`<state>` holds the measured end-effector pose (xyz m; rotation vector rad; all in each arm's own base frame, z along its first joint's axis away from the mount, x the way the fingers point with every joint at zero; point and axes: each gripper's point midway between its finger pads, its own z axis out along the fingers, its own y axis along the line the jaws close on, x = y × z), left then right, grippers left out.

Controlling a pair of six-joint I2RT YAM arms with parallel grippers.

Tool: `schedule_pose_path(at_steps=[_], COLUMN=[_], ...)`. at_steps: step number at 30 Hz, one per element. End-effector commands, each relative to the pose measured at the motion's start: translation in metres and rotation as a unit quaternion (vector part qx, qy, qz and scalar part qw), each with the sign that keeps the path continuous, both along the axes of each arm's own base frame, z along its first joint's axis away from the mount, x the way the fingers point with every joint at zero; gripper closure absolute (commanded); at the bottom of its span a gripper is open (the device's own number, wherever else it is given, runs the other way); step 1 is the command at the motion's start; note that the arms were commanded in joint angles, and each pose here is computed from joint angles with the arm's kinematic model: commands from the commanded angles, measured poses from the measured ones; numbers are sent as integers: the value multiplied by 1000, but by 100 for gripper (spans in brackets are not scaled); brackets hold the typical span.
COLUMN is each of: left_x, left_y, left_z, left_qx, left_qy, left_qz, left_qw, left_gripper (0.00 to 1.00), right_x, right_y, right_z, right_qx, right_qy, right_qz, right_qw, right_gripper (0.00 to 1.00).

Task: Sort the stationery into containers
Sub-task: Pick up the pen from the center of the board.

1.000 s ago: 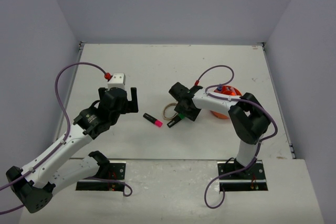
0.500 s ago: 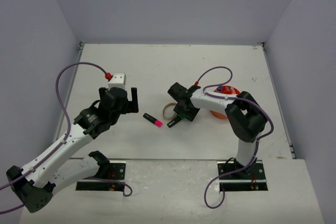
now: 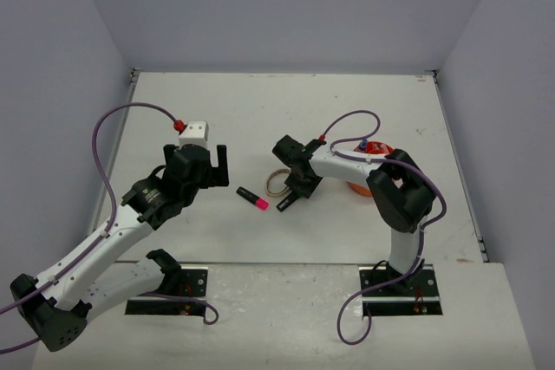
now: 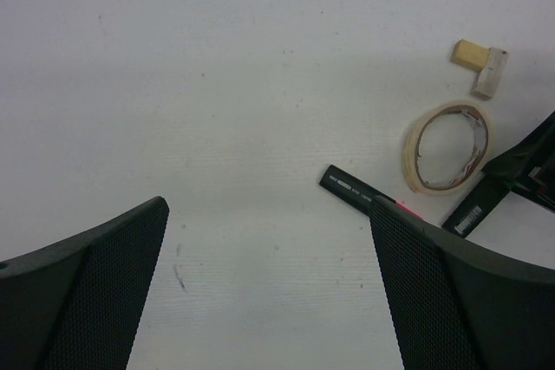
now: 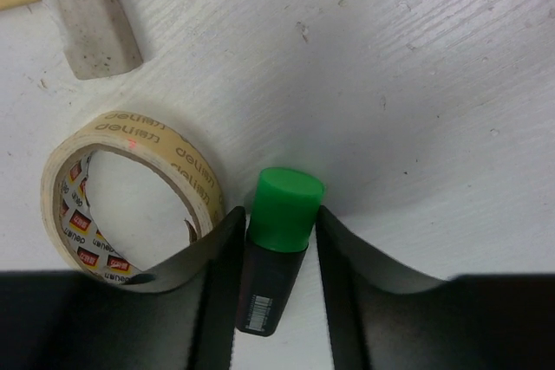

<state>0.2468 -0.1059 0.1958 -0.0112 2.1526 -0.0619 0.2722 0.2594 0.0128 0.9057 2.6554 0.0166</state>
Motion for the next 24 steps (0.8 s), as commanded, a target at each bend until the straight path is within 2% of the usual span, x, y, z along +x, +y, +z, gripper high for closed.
schedule_pose_path(at_steps=[1,2,3,9,12,14,16,17,19,22,24], left_x=[4,4,4,4,4,4,4,4,5,5,6], left_y=[0,0,0,0,0,1,0,0,-1,-2,-2], left_z=[6,6,6,5,5,5,5,4,5,3,3], left_qx=[-4,-4,-4,-3,-1,-1,-2,-2,-3,0,-1], left_qy=[-18,-17,-17,-17,-16,-16,-17,-17,-17,-12,-12], left_qz=[-1,-1,-2,-1,0,1,0,-1,-2,-5,-5], left_qw=[1000,1000,1000,1000,1000,1000,1000,1000,1000,1000,1000], left_gripper=[0,0,0,0,0,0,0,0,0,0,0], right_x=[-4,-5,-5,2,13,20,27,28,28,22,21], right_y=[-4,-5,-6,-21,-34,-64,-101,-102,-142,-199,-234], right_z=[-6,-4,-2,41,79,117,164,160,201,233,241], right_qx=[-7,-6,-5,-30,-54,-106,-176,-176,-243,-294,-300], right_qy=[-1,-3,-7,-72,-140,-204,-282,-283,-351,-384,-384], right_qz=[-14,-12,-9,22,49,50,55,54,38,-34,-89], right_qw=[1000,1000,1000,997,987,972,942,941,904,874,869], right_gripper=[82,93,100,100,100,100,100,100,100,100,100])
